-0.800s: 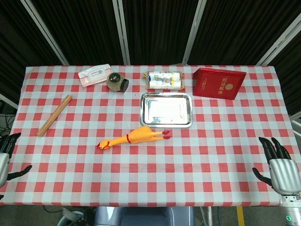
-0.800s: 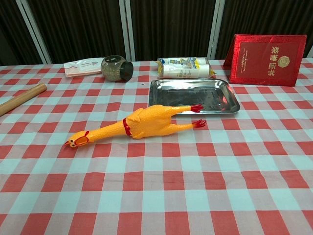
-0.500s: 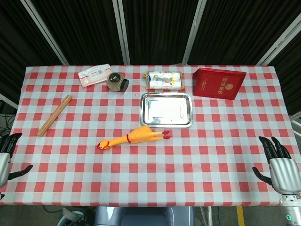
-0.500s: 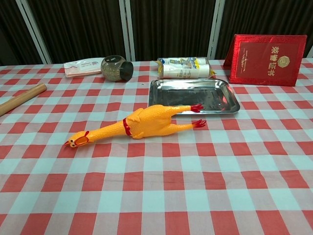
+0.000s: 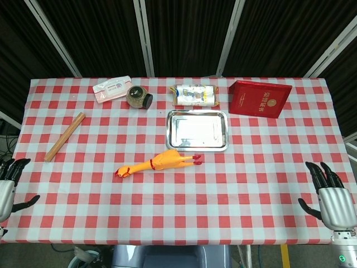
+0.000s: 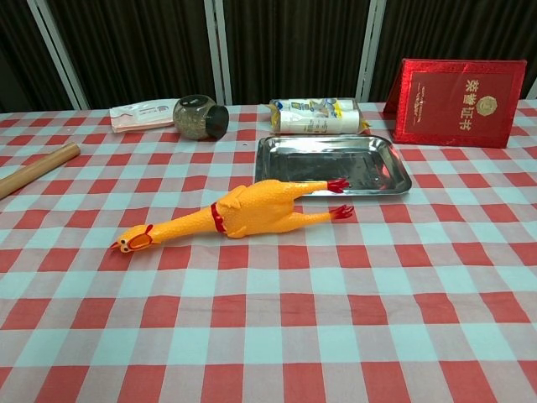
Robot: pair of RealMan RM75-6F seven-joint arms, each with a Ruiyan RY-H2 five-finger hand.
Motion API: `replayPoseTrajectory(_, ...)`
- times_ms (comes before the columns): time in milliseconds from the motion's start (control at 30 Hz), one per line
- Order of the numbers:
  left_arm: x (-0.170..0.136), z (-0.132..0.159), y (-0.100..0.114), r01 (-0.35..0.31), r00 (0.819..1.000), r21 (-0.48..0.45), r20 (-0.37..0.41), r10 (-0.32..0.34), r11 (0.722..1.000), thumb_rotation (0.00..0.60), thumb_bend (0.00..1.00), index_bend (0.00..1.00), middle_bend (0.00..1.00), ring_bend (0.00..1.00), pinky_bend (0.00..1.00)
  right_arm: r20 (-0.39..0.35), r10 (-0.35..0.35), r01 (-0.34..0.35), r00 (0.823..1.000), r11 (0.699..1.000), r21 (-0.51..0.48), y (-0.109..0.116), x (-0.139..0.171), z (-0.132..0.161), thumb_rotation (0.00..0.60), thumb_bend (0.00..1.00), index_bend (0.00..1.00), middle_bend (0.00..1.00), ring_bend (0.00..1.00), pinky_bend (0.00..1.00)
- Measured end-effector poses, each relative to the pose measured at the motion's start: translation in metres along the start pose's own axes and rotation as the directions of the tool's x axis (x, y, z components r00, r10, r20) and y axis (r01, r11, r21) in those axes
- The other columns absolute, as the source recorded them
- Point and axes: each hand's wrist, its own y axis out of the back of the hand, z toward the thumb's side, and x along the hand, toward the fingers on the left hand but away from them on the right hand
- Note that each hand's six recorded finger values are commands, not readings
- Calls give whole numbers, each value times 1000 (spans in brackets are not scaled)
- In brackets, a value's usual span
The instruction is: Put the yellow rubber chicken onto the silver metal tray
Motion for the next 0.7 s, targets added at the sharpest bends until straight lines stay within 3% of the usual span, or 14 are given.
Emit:
replayPoseTrajectory(333, 18, 12, -2, 17, 999, 6, 31, -17, 1000, 600, 45, 146, 154, 83, 0, 8, 20, -20, 1000, 1000, -5, -5, -10, -1, 600, 236, 0, 132, 49, 180)
replayPoseTrajectory(700, 54, 55, -14, 66, 987, -31, 148, -61, 997, 600, 45, 201, 201, 124, 2, -3, 41, -41, 999, 999, -8, -10, -16, 2, 600, 236, 0, 132, 49, 181)
